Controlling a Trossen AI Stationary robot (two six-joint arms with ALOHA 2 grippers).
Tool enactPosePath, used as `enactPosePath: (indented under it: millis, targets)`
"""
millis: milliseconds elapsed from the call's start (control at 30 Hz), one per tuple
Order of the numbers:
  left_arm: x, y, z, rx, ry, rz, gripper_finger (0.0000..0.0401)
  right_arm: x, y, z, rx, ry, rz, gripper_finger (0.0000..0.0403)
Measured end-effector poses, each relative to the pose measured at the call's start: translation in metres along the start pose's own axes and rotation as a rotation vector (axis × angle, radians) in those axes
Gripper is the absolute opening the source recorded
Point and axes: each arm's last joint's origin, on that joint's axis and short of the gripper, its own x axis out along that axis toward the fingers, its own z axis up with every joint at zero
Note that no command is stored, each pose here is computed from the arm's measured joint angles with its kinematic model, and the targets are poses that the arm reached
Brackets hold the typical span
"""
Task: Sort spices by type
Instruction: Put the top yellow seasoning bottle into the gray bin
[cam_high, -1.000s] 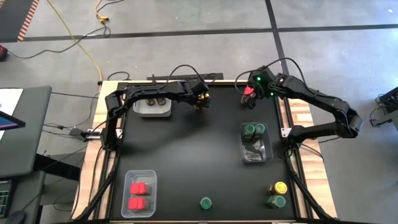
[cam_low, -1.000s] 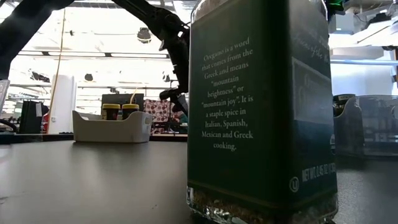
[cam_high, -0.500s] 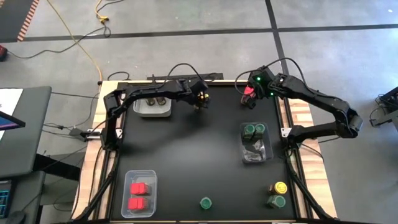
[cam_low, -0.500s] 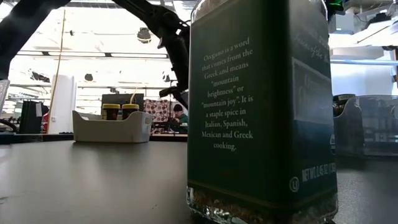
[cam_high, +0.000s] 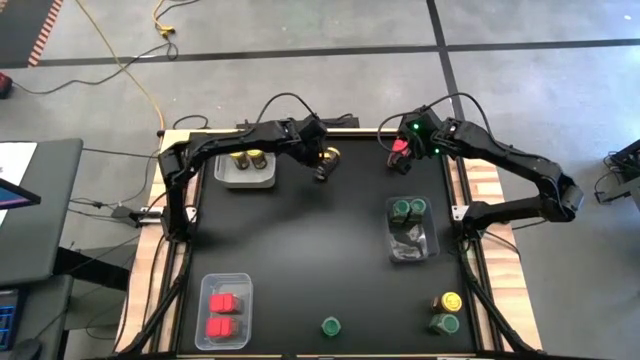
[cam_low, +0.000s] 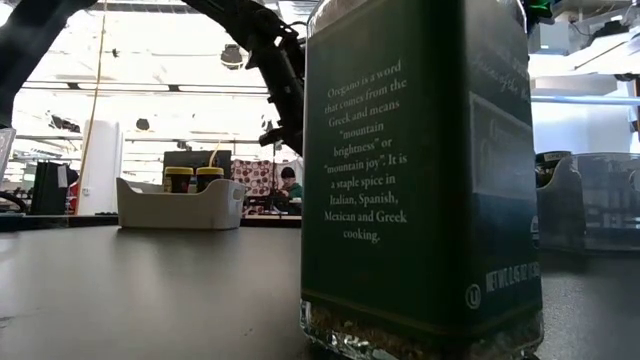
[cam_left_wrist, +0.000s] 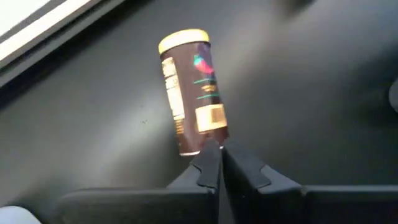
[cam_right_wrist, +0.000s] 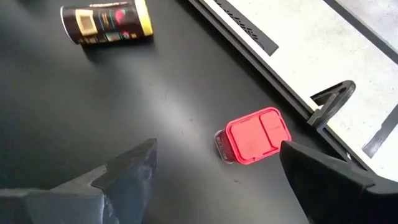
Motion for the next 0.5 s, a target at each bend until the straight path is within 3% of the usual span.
enactPosePath:
  millis: [333,500]
  targets:
    - [-0.0031,-0.0008,0.001,-0.012,-0.003,-0.027,0.0001,0.0001,0.0001,0.0012,0.003,-0.012,0.001,0.0364]
    - [-0.003,0.0018,0.0051,-0.053,-0.034,-0.025,0.0038,0.0001,0.0001,0.0016,0.003,-0.016,0.001,0.0364]
